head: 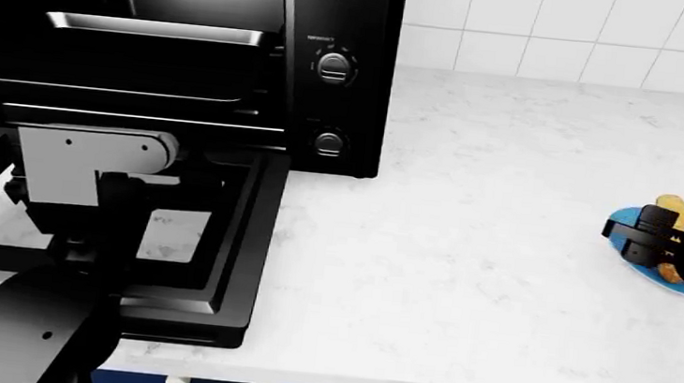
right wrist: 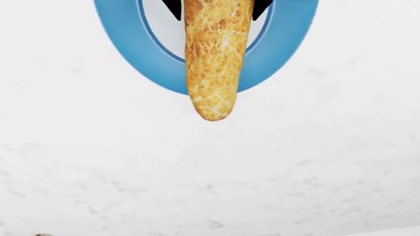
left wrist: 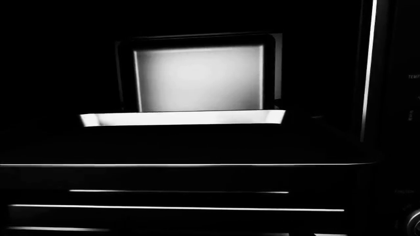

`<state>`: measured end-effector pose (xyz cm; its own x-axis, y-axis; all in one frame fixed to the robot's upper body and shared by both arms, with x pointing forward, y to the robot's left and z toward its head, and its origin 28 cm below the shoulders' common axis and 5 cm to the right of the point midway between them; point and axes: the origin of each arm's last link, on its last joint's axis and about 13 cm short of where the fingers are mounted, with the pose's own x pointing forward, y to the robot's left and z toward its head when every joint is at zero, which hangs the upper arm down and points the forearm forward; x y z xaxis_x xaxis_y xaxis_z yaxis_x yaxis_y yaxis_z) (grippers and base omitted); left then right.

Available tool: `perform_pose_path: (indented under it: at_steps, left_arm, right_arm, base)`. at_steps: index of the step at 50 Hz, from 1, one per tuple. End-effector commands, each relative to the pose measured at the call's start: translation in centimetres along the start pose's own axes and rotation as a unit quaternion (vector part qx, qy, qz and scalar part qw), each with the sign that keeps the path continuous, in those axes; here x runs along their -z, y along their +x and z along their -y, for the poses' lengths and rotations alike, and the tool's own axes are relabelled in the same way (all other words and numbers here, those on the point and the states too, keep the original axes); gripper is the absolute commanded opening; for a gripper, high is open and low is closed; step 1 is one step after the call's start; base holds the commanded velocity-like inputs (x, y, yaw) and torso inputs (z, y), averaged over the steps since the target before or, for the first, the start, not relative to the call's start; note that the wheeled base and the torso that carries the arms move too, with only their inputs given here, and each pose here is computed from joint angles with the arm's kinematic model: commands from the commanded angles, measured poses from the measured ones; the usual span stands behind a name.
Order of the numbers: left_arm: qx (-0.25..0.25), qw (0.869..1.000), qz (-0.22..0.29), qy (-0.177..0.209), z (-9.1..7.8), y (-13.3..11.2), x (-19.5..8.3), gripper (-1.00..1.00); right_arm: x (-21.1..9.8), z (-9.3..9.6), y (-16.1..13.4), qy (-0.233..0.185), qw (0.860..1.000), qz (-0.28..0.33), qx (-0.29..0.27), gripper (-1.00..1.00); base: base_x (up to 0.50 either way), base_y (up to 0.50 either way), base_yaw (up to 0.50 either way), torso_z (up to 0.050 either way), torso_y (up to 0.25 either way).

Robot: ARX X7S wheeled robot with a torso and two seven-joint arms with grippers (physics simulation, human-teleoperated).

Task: Place the baguette on the tray of the toaster oven.

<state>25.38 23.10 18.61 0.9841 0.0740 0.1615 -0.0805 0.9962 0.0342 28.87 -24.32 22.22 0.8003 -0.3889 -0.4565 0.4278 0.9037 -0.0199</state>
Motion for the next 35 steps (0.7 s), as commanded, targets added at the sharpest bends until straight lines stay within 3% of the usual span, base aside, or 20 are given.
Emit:
perform_pose_path:
  at_steps: [1, 11, 20, 27, 31, 35]
  left_arm:
    - [0.012, 0.999, -0.048, -0.010, -0.1, -0.3, 1.5, 1.00]
    - [0.012, 0.999, -0.050, -0.011, -0.1, -0.4, 1.6, 1.00]
    - [0.013, 0.999, -0.049, -0.011, -0.1, -0.4, 1.6, 1.00]
    - [0.013, 0.999, -0.048, -0.012, -0.1, -0.5, 1.5, 1.00]
    - [0.012, 0.999, -0.047, -0.016, 0.0, -0.6, 1.3, 1.00]
    - [0.013, 0.999, -0.049, -0.013, 0.0, -0.5, 1.4, 1.00]
  right_arm:
    - [0.1, -0.1, 0.0, 0.009, 1.000, 0.004, -0.001, -1.00]
    - [-0.5, 0.1, -0.5, -0.016, 0.999, 0.026, 0.019, -1.00]
    - [-3.2, -0.3, -2.9, -0.061, 0.992, 0.104, 0.030, -1.00]
    - [-4.0, -1.7, -4.4, -0.090, 0.988, 0.127, -0.013, -1.00]
    - [-4.0, -2.8, -5.0, -0.076, 0.985, 0.138, -0.073, -1.00]
    - [-4.1, -3.9, -6.1, -0.095, 0.978, 0.151, -0.111, -1.00]
  base:
    - [0.00, 0.00, 0.00, -0.010, 0.000]
    - [0.00, 0.00, 0.00, -0.002, 0.000]
    - [0.00, 0.00, 0.00, -0.001, 0.000]
    - [0.00, 0.00, 0.00, -0.003, 0.000]
    - [0.00, 0.00, 0.00, 0.000, 0.000]
    - [0.00, 0.00, 0.00, -0.003, 0.000]
